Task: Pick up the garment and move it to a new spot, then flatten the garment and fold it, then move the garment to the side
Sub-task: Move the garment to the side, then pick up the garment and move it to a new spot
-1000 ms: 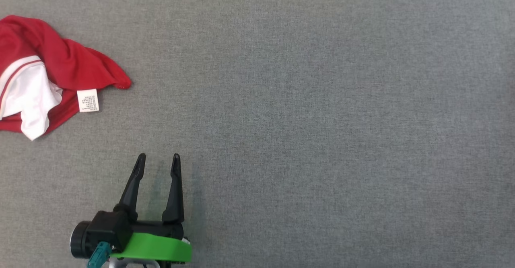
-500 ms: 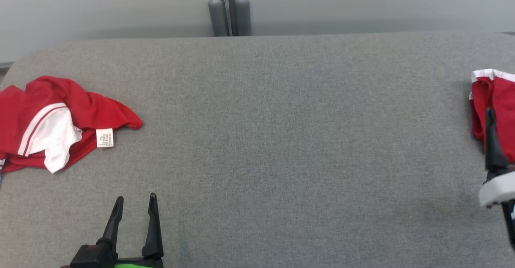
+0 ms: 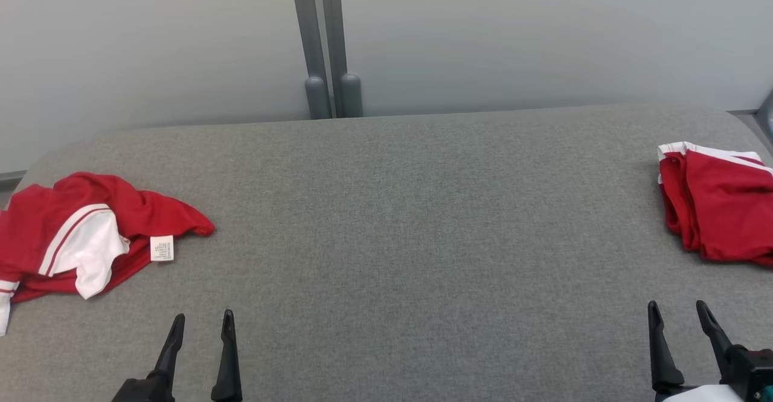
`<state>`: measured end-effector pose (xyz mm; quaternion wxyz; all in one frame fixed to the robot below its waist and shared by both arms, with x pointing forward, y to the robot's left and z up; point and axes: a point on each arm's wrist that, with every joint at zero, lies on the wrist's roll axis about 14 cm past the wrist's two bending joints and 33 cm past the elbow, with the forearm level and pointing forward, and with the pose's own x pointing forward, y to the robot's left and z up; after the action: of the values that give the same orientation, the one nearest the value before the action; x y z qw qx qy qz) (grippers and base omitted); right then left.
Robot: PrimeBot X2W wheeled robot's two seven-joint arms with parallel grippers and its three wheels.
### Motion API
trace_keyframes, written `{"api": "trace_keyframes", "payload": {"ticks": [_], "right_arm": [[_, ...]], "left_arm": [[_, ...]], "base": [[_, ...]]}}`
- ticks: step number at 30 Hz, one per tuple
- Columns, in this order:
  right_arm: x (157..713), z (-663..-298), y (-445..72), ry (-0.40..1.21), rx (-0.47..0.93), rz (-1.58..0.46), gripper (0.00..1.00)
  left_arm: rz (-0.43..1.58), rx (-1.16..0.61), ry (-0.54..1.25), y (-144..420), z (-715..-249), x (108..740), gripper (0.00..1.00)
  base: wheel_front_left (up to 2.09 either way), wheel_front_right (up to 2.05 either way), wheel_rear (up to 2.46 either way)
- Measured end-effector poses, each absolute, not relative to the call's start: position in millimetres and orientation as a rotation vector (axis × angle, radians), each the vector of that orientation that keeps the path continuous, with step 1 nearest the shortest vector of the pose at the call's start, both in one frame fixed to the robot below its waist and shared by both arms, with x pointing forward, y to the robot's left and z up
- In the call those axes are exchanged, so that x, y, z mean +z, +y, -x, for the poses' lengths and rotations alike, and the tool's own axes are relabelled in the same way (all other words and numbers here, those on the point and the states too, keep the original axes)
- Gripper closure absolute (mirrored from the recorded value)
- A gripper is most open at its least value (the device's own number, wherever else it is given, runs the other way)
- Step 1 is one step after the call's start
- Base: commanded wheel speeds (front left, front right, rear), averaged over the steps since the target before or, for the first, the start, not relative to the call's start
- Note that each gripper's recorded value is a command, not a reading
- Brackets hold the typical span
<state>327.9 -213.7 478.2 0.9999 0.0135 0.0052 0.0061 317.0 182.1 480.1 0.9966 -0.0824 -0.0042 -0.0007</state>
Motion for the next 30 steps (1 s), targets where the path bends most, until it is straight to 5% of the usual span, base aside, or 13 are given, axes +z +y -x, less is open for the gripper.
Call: {"api": "trace_keyframes", "payload": {"ticks": [18,30], "right_arm": [[476.2,-326.6,-200.2,0.017,0.049,-0.021,0.00],[477.3,-357.0,-88.4,0.024,0.388,-0.041,0.00]], "left_arm": [[0.174,-0.007,-0.028,182.0,-316.2,485.3,0.00],[0.179,0.226,-0.050,243.0,-259.6,483.2,0.00]], "base": [[0.00,0.00,0.00],[0.00,0.00,0.00]]}}
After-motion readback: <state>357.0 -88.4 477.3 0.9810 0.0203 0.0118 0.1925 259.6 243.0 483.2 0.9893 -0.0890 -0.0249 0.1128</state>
